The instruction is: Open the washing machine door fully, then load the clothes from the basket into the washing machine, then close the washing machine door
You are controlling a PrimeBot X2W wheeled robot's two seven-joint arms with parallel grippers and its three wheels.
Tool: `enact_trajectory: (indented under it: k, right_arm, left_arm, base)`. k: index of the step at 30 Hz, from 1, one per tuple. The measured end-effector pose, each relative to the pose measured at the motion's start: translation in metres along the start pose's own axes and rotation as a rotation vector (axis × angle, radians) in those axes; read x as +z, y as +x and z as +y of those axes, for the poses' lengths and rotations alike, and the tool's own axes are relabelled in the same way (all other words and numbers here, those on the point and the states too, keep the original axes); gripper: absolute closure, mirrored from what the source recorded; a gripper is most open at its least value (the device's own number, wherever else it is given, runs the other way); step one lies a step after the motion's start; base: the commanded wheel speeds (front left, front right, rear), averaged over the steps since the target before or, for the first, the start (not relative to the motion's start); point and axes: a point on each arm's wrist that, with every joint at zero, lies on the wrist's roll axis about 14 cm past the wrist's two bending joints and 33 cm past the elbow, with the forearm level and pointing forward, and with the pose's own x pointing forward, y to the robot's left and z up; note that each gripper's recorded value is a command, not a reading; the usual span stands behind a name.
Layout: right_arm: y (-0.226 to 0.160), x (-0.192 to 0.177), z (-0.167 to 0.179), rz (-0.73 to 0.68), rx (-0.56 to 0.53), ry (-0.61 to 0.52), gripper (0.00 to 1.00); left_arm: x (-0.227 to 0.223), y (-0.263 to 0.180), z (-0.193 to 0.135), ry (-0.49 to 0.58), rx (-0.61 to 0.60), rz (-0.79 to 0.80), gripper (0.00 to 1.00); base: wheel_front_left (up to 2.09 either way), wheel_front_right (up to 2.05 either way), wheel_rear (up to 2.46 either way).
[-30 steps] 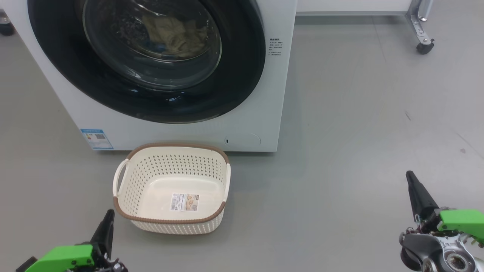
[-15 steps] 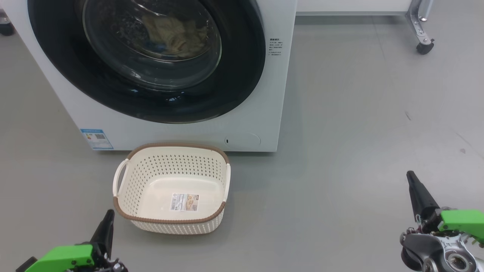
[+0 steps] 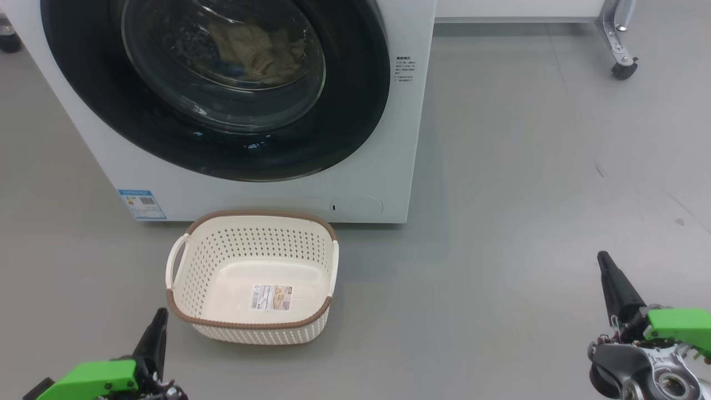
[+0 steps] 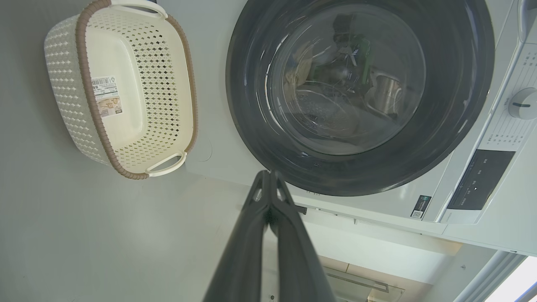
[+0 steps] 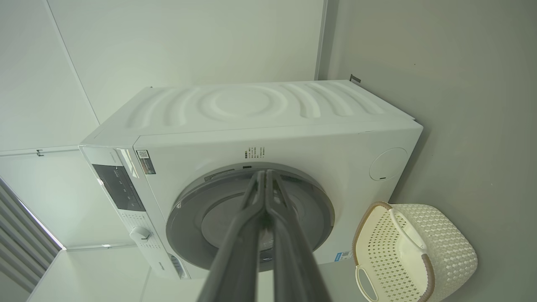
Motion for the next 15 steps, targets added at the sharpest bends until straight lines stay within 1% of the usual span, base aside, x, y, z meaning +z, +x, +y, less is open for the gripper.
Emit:
enact_trajectory:
  k: [15]
  right_arm:
    - [0.0000,0.0005,0.0000,-0.001,0.000,0.001,1.00]
  left_arm:
    - [0.0001,0.0000,0.0000,0.000,0.000,-0.001,1.00]
  base:
    - [0.00,0.00,0.00]
